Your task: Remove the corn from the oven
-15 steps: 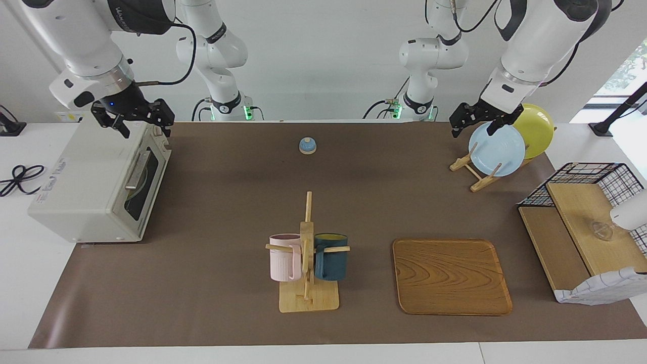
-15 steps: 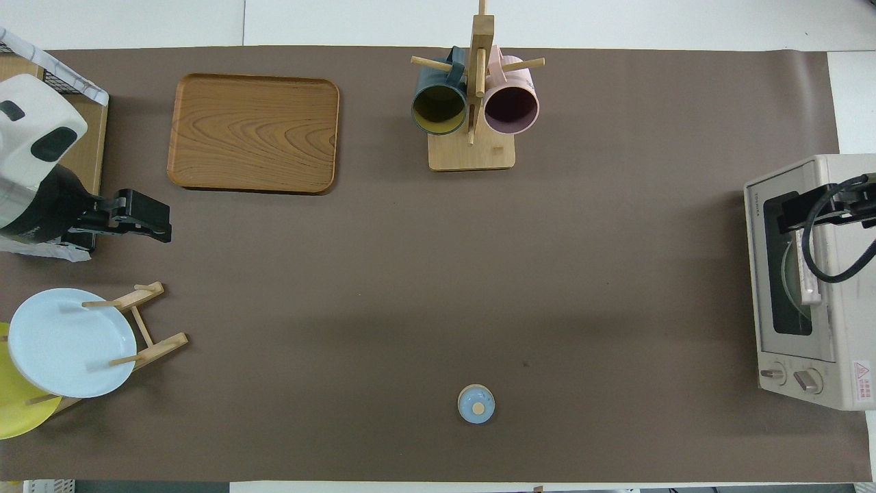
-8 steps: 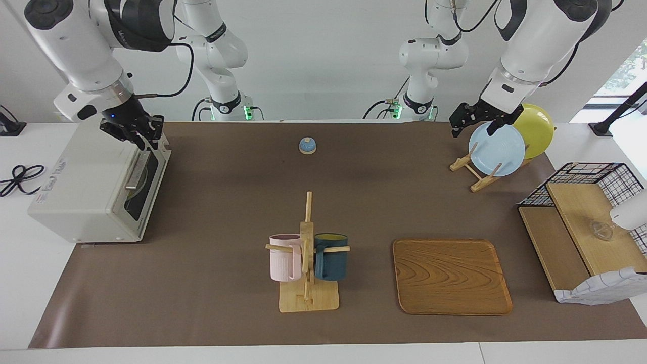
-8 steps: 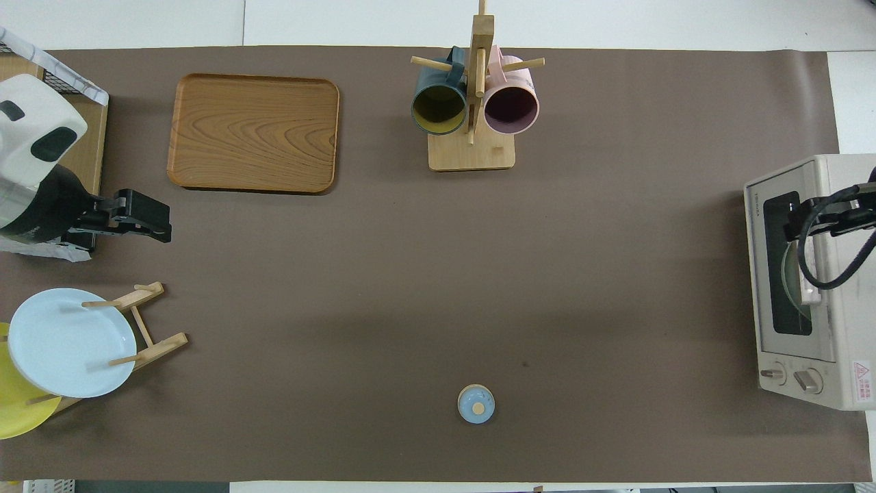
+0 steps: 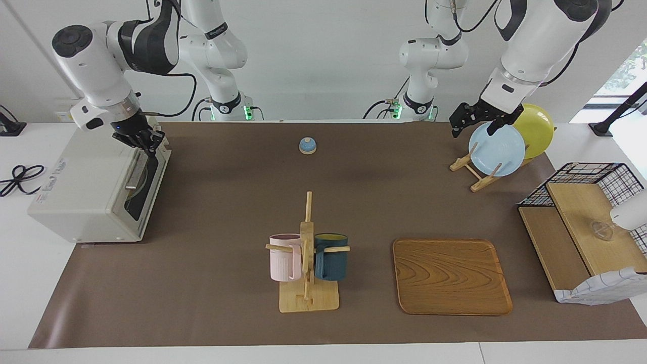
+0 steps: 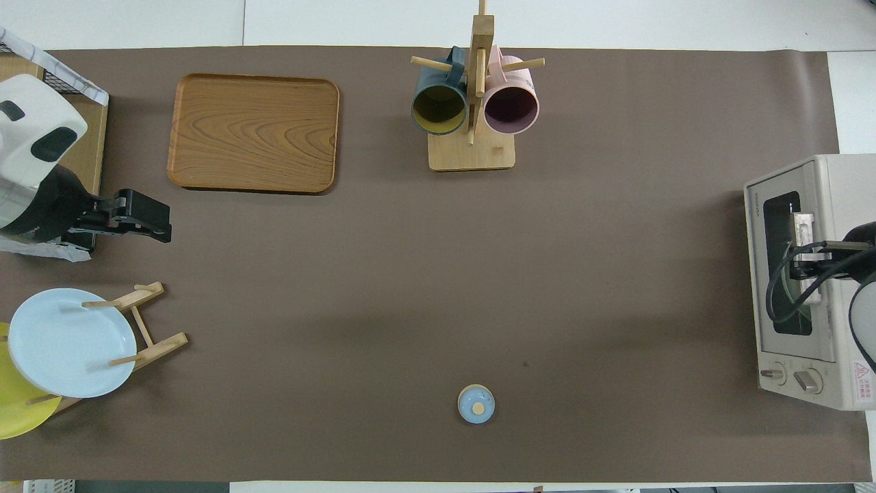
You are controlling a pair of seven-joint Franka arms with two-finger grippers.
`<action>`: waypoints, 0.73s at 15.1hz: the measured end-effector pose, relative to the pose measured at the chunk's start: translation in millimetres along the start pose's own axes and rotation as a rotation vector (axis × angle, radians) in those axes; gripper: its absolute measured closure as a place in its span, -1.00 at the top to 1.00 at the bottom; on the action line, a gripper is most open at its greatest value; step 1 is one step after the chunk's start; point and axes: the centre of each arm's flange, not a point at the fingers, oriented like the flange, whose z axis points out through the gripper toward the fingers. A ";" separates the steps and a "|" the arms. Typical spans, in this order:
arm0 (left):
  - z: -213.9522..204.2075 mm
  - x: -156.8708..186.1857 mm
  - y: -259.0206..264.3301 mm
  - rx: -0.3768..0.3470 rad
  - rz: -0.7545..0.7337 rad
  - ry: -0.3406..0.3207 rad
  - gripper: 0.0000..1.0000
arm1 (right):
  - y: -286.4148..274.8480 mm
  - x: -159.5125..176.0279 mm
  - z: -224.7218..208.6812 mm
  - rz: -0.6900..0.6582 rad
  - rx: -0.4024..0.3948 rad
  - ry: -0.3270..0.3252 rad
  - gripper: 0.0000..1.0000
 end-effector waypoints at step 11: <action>0.0 0.0 0.0 0.000 0.000 0.000 1.00 | 13.6 8.5 21.7 -0.065 -0.116 -0.026 -0.98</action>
